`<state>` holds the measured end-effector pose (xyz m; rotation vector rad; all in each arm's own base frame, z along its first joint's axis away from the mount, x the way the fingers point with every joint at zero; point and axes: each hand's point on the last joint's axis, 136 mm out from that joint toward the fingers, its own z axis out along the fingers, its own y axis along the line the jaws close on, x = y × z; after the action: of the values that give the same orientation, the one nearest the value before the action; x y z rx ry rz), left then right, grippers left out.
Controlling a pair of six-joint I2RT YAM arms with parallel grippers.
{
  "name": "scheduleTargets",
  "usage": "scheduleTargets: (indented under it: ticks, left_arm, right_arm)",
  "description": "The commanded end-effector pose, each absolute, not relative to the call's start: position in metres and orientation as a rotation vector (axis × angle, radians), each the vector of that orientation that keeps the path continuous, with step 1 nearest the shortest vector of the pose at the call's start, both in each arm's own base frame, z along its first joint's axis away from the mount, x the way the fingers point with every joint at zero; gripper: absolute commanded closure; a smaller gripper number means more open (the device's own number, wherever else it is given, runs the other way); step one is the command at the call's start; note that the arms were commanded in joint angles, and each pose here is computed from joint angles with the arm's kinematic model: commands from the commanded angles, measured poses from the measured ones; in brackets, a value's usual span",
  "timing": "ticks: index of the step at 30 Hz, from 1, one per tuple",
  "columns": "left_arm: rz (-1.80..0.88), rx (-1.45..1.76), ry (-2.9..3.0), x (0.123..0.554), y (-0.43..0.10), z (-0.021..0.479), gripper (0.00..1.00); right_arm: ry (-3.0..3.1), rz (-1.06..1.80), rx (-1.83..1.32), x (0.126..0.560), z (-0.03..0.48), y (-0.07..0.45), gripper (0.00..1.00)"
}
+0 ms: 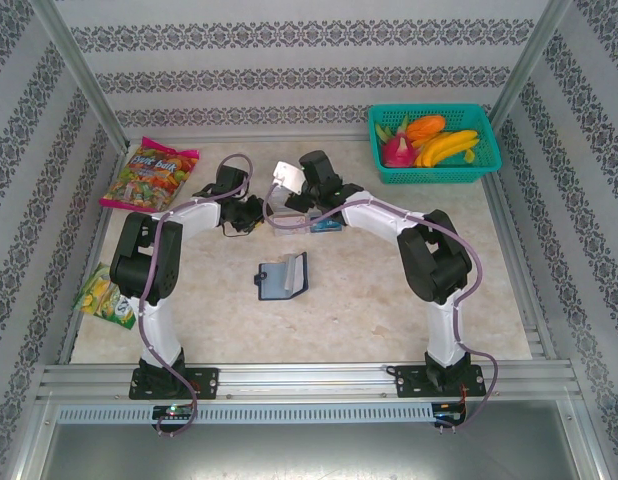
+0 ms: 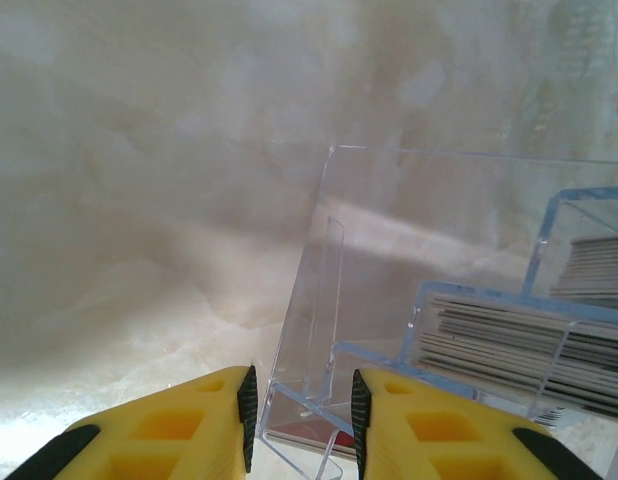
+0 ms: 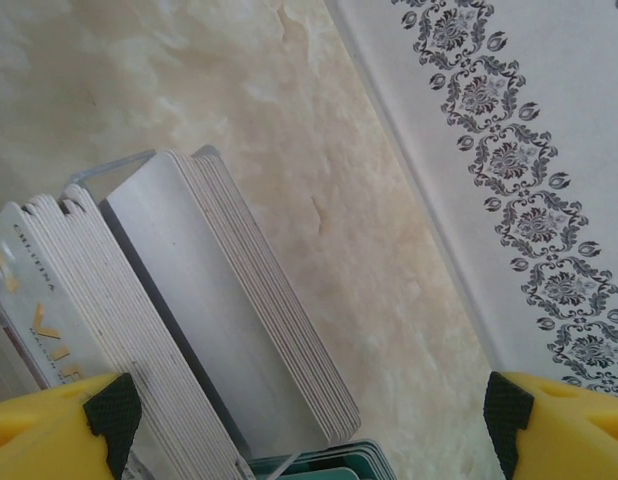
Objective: Put the credit cards into the card holder
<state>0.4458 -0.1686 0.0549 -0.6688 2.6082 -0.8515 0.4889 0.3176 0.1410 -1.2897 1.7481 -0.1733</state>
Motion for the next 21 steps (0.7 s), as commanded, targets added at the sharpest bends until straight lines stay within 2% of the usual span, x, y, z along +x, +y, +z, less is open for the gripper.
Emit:
scheduleTargets:
  ticks: [1,7,21]
  left_arm:
    - [-0.912,-0.658,2.574,0.452,-0.172,0.067,0.66]
    - [-0.91,-0.655,2.572,0.452,-0.171,0.069,0.66]
    - [-0.927,-0.657,2.569,0.453,-0.172,0.072,0.65]
  right_arm:
    - [1.749,-0.11,-1.376,0.465,0.131,0.33,0.09]
    - [1.762,-0.089,-1.397,0.46,0.126,0.331,0.09]
    - [1.758,-0.252,-1.346,0.5,0.122,0.328,0.09]
